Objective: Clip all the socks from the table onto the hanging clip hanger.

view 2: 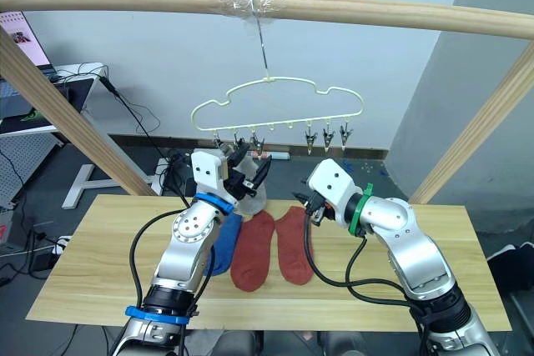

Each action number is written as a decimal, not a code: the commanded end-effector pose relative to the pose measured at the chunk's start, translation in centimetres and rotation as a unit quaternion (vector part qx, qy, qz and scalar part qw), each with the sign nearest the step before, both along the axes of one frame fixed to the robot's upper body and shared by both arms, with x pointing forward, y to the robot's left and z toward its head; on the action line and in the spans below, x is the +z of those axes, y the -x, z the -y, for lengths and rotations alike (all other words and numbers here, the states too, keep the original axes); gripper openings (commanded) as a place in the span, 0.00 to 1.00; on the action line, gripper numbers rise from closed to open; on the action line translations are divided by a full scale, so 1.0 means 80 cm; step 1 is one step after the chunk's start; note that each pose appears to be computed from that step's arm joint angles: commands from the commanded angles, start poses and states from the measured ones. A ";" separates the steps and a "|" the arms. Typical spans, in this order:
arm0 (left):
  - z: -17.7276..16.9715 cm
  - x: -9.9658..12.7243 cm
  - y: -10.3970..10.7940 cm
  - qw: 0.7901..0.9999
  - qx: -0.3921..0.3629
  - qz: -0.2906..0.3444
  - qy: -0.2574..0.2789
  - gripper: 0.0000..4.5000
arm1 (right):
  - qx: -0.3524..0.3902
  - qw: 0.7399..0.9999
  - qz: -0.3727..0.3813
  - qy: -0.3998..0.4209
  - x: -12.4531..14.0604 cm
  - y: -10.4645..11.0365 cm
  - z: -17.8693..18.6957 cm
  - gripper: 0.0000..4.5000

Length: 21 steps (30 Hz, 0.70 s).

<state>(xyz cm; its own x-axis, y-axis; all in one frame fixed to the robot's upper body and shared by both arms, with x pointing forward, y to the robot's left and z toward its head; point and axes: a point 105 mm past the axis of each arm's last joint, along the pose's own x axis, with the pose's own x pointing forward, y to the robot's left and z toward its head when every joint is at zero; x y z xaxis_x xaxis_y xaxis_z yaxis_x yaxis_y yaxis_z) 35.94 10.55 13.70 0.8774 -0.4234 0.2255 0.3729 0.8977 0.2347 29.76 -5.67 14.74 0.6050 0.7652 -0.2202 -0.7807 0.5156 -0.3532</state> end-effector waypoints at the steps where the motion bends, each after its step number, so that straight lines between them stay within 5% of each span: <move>1: 0.005 0.020 0.000 0.999 0.000 0.040 0.002 0.63 | 0.010 0.999 0.031 -0.014 0.023 0.005 -0.001 0.31; 21: 0.011 0.048 -0.011 0.996 0.035 0.081 0.004 0.63 | 0.024 0.998 0.042 -0.026 0.031 0.000 0.001 0.31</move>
<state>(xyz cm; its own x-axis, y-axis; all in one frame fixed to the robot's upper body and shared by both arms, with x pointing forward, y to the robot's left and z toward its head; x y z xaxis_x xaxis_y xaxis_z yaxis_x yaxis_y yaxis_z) 36.88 10.02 16.34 0.8730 -0.3581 0.3312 0.2762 0.9225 0.2695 29.73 -5.65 15.85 0.5774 0.7976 -0.1741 -0.7918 0.4952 -0.3575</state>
